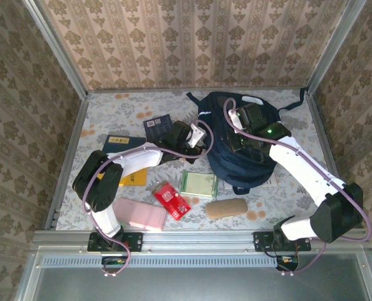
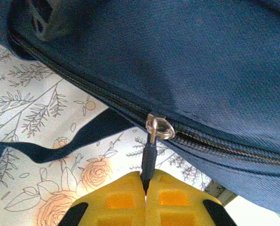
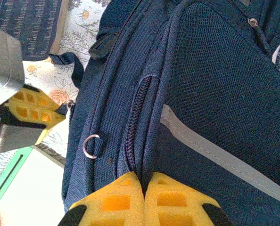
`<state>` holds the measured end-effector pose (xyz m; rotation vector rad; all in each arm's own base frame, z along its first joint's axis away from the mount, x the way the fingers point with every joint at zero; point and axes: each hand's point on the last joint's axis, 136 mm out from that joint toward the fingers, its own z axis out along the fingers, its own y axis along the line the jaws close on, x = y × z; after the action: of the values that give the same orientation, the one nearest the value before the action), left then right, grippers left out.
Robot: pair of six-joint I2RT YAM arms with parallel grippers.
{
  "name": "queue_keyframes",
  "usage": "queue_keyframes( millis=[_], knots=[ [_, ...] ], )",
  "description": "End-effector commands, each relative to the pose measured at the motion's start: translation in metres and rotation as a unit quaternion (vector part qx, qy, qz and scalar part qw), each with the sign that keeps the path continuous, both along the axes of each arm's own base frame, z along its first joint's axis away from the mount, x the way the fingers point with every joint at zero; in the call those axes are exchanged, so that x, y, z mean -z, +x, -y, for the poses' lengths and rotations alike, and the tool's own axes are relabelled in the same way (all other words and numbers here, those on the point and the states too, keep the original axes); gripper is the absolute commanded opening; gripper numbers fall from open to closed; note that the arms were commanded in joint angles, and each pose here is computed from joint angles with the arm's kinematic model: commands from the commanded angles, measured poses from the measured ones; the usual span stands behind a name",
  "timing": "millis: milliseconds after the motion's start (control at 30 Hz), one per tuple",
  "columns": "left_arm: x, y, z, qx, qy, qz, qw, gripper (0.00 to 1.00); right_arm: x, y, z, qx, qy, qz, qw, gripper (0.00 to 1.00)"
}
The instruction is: Pack books, pencil case, and school supplies into a backpack
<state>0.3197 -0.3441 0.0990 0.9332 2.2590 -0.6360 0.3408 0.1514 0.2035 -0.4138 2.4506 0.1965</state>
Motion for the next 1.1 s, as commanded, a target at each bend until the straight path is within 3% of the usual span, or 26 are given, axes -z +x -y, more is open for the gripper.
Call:
queue_keyframes(
  millis=[0, 667, 767, 933, 1067],
  knots=[
    [-0.005, 0.016, 0.000, -0.022, -0.006, -0.003, 1.000, 0.00, -0.027, 0.000, -0.009, -0.014, 0.030, 0.038, 0.999, 0.00],
    [-0.012, 0.069, -0.008, -0.066, 0.006, -0.036, 0.997, 0.00, -0.018, -0.001, -0.021, -0.031, 0.044, 0.030, 0.998, 0.00],
    [-0.016, 0.073, -0.009, -0.073, 0.003, -0.042, 0.996, 0.12, -0.015, 0.008, -0.020, -0.014, 0.045, 0.031, 0.998, 0.00],
    [-0.046, 0.069, -0.024, -0.107, -0.021, -0.045, 0.993, 0.46, -0.009, 0.039, -0.032, 0.021, 0.065, 0.021, 0.997, 0.00],
    [-0.073, 0.055, -0.049, -0.143, -0.046, -0.052, 0.987, 0.54, -0.020, 0.068, -0.041, 0.045, 0.086, 0.039, 0.995, 0.00]
  ],
)
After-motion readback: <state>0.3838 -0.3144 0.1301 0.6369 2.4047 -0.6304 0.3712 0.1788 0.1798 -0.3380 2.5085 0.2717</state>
